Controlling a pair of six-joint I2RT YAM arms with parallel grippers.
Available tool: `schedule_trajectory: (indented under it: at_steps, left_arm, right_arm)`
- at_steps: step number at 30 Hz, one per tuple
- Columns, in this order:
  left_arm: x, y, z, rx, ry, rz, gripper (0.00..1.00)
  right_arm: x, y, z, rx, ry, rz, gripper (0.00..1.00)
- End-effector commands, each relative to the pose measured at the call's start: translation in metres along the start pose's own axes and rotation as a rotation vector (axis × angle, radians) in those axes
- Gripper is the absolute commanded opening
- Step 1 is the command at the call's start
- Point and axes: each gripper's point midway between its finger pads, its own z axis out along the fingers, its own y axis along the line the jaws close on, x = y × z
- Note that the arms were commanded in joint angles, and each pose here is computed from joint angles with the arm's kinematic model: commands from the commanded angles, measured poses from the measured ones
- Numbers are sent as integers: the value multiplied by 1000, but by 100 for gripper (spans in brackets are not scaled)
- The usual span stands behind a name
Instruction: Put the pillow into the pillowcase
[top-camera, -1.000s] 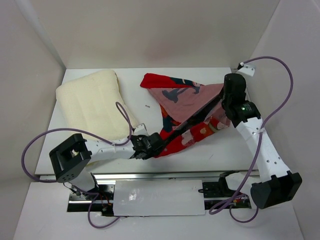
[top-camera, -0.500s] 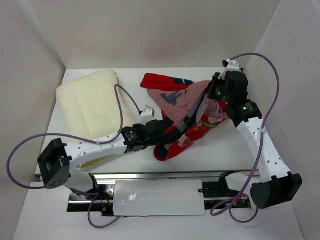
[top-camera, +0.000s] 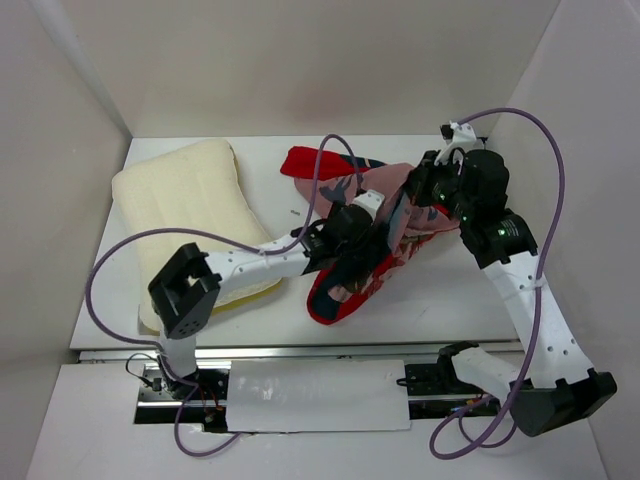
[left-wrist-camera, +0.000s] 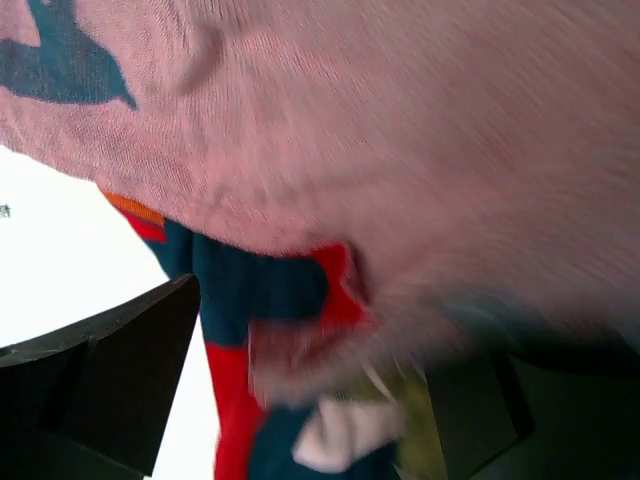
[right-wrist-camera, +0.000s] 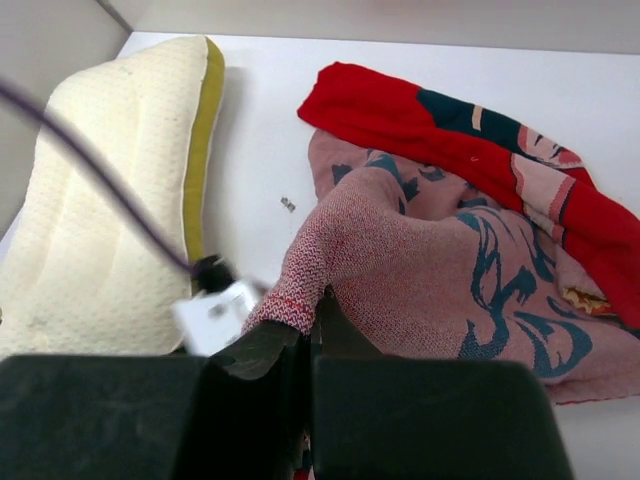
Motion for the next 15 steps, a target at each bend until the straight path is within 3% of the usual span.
schedule_trajectory:
  at_steps: [1, 2, 3, 7, 11, 15]
  left_arm:
    - [-16, 35, 22, -94, 16, -20, 100]
    - [-33, 41, 26, -106, -7, -57, 100]
    - [-37, 49, 31, -124, -7, -86, 84]
    - [-56, 107, 37, -238, 34, -234, 0]
    - [-69, 153, 11, -310, 6, -249, 2]
    - [-86, 196, 1, -352, -30, -256, 19]
  right_arm:
    - [-38, 24, -25, -67, -109, -43, 0]
    - [-36, 23, -28, -65, -99, -41, 0]
    - [-33, 23, -28, -62, -89, -39, 0]
    - [-24, 5, -30, 38, -42, -24, 0]
    - [-8, -27, -25, 211, 6, -18, 0]
    - [13, -7, -11, 82, 78, -58, 1]
